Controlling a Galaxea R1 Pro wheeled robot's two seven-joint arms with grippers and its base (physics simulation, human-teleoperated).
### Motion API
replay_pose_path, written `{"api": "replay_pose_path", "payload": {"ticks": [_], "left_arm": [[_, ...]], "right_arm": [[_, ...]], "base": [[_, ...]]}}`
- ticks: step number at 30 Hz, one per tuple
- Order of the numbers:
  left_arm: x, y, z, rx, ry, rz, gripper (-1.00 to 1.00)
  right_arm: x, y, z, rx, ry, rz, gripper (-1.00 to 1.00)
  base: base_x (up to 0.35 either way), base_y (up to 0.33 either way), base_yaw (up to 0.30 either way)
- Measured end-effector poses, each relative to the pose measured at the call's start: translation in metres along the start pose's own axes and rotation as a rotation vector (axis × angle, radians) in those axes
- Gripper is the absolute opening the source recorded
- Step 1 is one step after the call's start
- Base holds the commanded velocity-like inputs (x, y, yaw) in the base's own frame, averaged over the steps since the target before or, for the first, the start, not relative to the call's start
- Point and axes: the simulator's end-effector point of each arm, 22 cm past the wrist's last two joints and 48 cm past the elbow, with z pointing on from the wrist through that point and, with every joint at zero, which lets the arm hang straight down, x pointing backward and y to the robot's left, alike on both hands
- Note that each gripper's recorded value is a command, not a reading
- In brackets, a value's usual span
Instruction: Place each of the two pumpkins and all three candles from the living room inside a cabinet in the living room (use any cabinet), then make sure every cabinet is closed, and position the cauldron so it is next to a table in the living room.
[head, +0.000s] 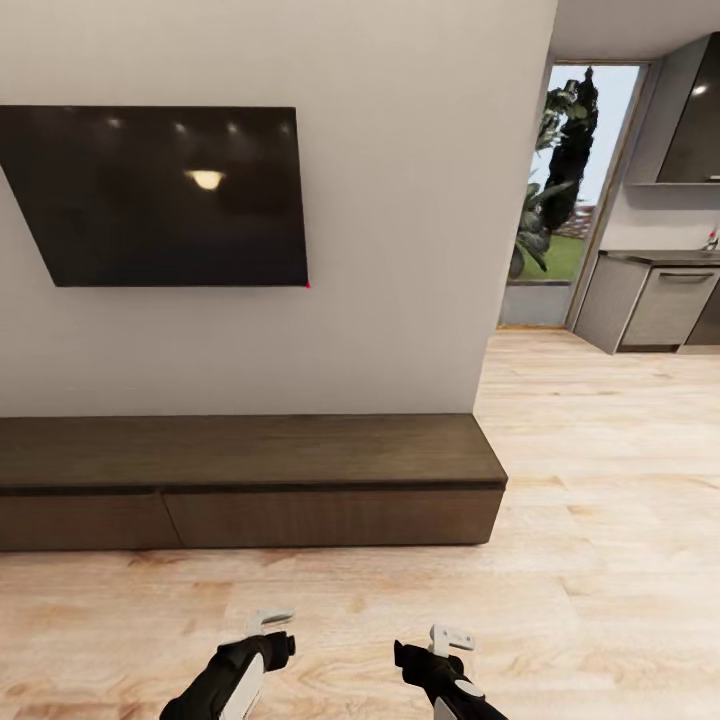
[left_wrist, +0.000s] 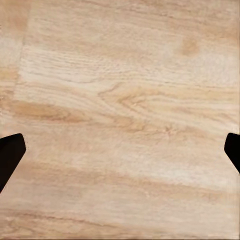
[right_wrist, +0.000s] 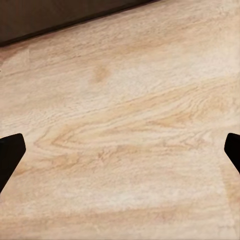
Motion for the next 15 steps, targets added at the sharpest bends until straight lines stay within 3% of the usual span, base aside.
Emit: {"api": "replay_pose_path", "payload": {"ticks": [4,8,13,15], "left_arm": [[-0.028,0.006,-0.018,0.017,0.068,-0.011,1.00],[-0.059,0.008,-0.052,0.084,0.146,-0.086,1.00],[-0.124,-0.010,-0.100,0.257,0.051,-0.216,1.00],[-0.131,-0.015,-0.107,0.293,0.040,-0.234,1.00]], "right_arm": [[0.000,0.000,0.000,-0.001,0.000,0.001,1.00],[0.000,0.000,0.000,0.001,0.000,0.002,1.00],[-0.001,-0.001,0.000,0.003,-0.008,0.020,1.00],[-0.002,-0.001,0.000,0.004,-0.011,0.052,1.00]], "base": [[0.000,0.000,0.000],[0.000,0.000,0.000],[0.000,0.000,0.000],[0.000,0.000,0.000]]}}
